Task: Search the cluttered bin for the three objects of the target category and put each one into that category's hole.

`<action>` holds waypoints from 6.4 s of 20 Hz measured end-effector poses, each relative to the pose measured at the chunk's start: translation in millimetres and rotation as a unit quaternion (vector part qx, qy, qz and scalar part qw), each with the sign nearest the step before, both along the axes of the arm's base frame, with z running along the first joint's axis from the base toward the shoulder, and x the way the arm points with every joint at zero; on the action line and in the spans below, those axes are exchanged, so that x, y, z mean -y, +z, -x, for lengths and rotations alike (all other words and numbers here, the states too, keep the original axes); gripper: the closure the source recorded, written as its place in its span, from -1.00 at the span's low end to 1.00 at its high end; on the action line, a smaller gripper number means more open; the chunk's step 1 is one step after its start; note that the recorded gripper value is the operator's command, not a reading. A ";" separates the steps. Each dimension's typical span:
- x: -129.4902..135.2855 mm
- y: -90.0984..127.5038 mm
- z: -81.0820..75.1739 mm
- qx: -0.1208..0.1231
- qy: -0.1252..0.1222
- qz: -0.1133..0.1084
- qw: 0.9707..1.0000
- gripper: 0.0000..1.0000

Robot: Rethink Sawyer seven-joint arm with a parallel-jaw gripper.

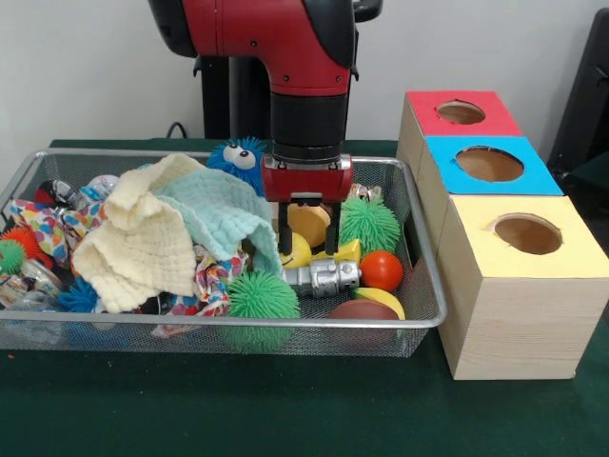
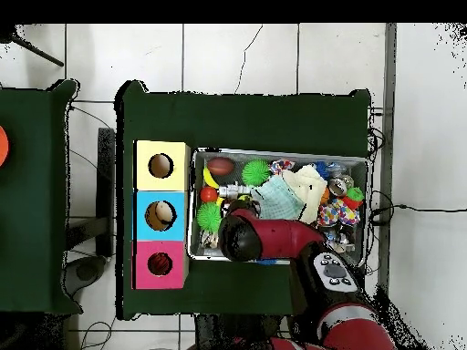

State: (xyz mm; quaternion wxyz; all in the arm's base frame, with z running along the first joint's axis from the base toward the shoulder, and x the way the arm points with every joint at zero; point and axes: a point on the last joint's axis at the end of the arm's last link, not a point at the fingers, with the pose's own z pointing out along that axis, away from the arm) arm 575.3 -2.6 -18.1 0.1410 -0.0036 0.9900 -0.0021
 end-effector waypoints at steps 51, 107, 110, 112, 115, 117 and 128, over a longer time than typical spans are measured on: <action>127.9 28.0 -23.3 0.043 -0.003 0.130 0.991 -1.00; 58.4 78.2 -24.9 -0.013 0.008 0.071 0.997 -1.00; 58.7 64.1 -22.8 -0.005 0.007 0.064 0.998 -1.00; 56.7 55.4 -21.7 0.002 0.009 0.060 0.998 -1.00; 52.2 40.7 -20.0 0.015 0.011 0.052 0.998 -1.00; 49.9 33.4 -18.6 0.020 0.012 0.048 0.999 -1.00; 40.4 6.0 -6.0 0.010 0.015 0.036 0.999 -1.00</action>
